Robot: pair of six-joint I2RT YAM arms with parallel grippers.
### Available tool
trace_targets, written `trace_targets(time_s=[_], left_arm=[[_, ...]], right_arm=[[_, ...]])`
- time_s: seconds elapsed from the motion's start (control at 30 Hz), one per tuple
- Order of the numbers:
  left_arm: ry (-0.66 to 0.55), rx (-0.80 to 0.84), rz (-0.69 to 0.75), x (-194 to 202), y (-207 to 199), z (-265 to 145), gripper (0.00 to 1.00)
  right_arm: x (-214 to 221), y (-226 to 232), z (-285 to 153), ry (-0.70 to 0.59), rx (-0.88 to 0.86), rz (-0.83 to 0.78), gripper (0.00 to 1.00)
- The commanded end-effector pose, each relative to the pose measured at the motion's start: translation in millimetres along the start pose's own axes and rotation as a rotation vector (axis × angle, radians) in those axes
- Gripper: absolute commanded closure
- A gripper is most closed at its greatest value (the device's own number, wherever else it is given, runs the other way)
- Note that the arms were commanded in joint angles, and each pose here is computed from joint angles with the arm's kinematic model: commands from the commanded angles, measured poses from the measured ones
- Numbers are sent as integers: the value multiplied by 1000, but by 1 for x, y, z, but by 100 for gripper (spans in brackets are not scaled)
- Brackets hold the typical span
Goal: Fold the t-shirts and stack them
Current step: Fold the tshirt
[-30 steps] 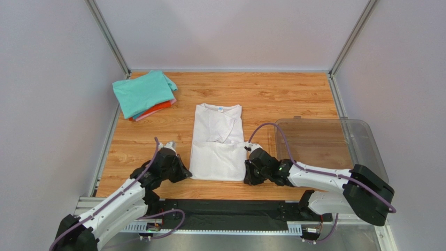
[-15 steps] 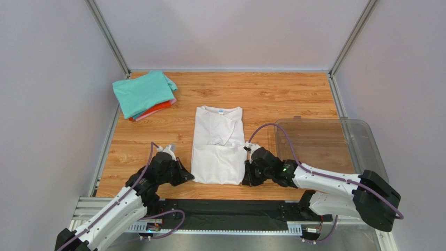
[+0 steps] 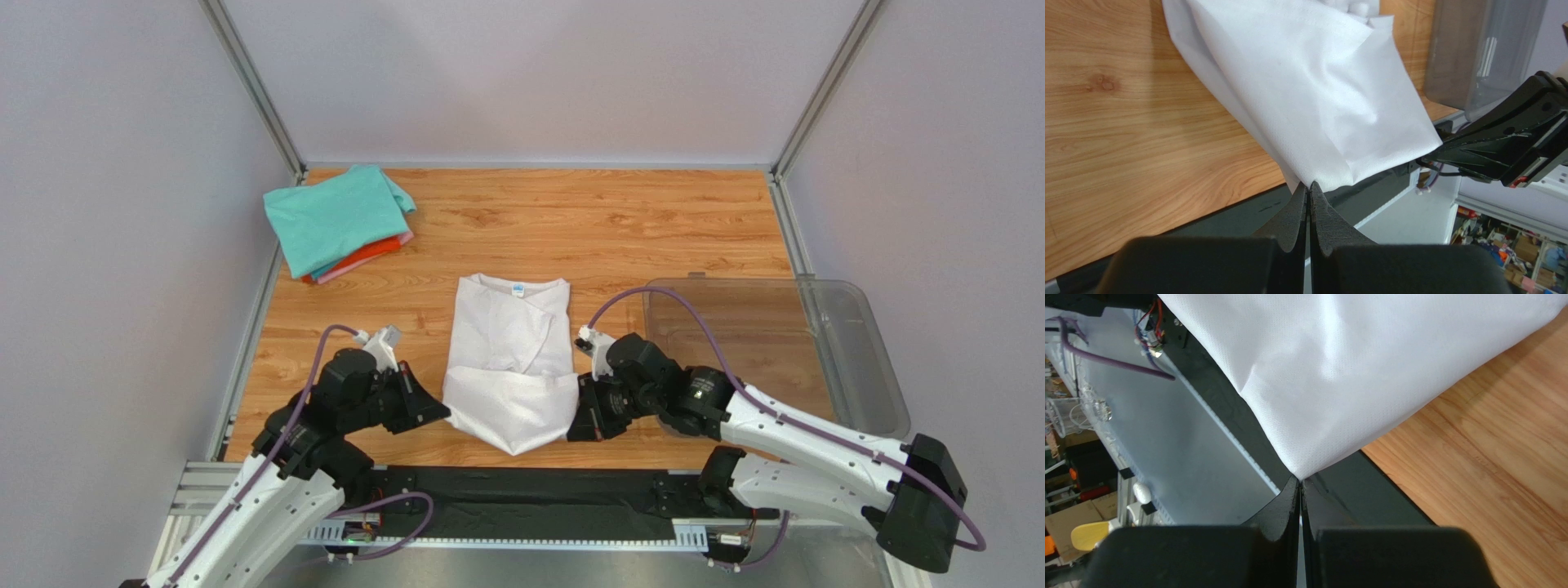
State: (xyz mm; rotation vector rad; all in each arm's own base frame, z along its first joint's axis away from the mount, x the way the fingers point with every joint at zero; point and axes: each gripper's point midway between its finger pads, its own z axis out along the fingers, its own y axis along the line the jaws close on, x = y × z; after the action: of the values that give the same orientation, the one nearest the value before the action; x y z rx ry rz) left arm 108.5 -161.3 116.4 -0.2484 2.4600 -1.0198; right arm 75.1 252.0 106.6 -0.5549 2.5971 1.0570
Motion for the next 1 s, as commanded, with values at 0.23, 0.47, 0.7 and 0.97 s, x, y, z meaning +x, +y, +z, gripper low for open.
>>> trace_targets(time_s=[0.23, 0.47, 0.7, 0.97], left_arm=[[-101, 16, 15, -11, -23, -62, 100], [-188, 41, 4, -22, -30, -79, 100], [-268, -30, -23, -38, -19, -76, 100], [-386, -111, -47, -72, -14, -64, 100]], right_arm=[[0, 72, -57, 42, -263, -20, 100], [-3, 90, -74, 25, -333, -24, 100], [-25, 97, -71, -56, -341, -64, 100], [-66, 70, -57, -167, -213, -93, 100]])
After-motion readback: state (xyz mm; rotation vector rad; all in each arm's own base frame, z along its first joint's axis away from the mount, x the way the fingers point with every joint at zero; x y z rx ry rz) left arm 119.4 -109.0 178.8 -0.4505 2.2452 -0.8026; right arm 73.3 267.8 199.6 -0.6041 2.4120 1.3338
